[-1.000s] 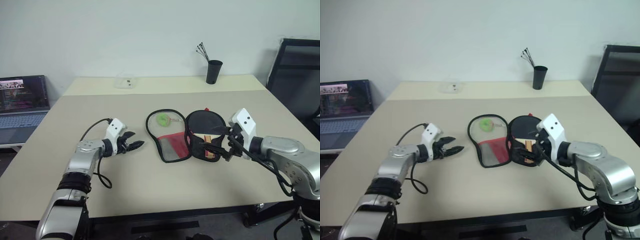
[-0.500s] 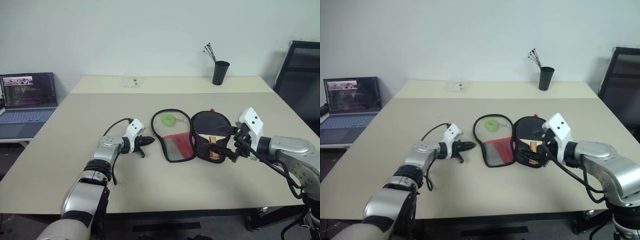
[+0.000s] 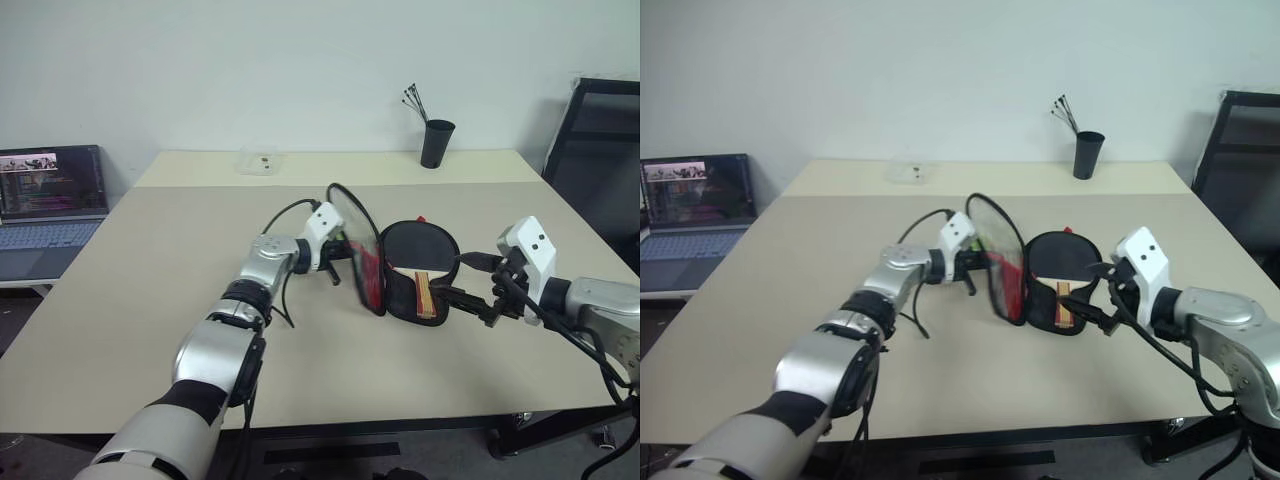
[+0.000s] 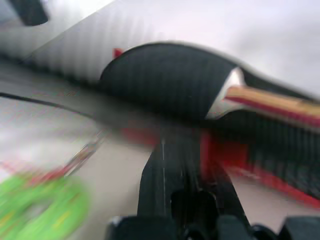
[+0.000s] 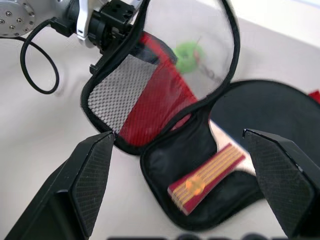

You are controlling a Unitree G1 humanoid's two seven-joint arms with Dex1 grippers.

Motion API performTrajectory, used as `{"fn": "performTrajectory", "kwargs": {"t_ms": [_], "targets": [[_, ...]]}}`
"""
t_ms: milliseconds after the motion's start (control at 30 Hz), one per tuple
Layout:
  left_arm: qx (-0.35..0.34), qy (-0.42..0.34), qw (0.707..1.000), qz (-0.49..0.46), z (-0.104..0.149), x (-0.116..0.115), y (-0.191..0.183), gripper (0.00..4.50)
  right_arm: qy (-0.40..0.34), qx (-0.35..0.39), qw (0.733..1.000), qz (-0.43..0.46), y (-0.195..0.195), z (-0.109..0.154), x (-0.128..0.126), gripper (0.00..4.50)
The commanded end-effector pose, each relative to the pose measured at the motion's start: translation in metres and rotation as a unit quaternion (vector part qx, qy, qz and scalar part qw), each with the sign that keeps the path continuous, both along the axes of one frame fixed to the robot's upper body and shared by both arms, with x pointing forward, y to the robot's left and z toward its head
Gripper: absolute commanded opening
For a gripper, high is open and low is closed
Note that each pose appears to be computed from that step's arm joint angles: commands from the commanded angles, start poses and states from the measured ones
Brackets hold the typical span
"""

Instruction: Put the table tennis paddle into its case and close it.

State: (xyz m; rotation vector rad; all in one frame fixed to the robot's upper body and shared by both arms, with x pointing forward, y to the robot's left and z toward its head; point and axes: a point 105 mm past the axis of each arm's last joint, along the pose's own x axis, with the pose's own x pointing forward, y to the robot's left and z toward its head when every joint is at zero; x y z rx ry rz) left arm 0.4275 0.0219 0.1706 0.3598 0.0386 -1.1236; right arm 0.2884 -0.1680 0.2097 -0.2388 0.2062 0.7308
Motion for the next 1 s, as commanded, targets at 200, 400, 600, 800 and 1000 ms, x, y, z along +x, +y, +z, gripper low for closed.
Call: {"fn": "performTrajectory", "kwargs": {"t_ms": [200, 400, 600, 800, 1000], "targets": [[-0.001, -0.018, 0.998, -0.053, 0.012, -0.014, -0.056, 0.08, -0.001, -0.005, 0.999, -0.048, -0.02, 0.007, -0.004, 4.5], [-0.028, -0.001, 0.999, -0.032, 0.013, -0.008, -0.036, 0.08, 0.024, 0.025, 0.995, -0.098, -0.032, -0.003, 0.012, 4.5], [-0.075, -0.005, 0.997, -0.019, 0.03, -0.002, 0.003, 0.08, 0.046, 0.055, 0.988, -0.136, -0.038, -0.02, 0.038, 4.5], [-0.099, -0.022, 0.995, 0.005, 0.036, -0.006, 0.05, 0.08, 0.063, 0.103, 0.977, -0.174, -0.035, -0.041, 0.08, 4.5], [-0.111, -0.022, 0.993, 0.027, 0.035, -0.02, 0.064, 0.08, 0.08, 0.12, 0.973, -0.182, -0.031, -0.061, 0.104, 4.5]]}}
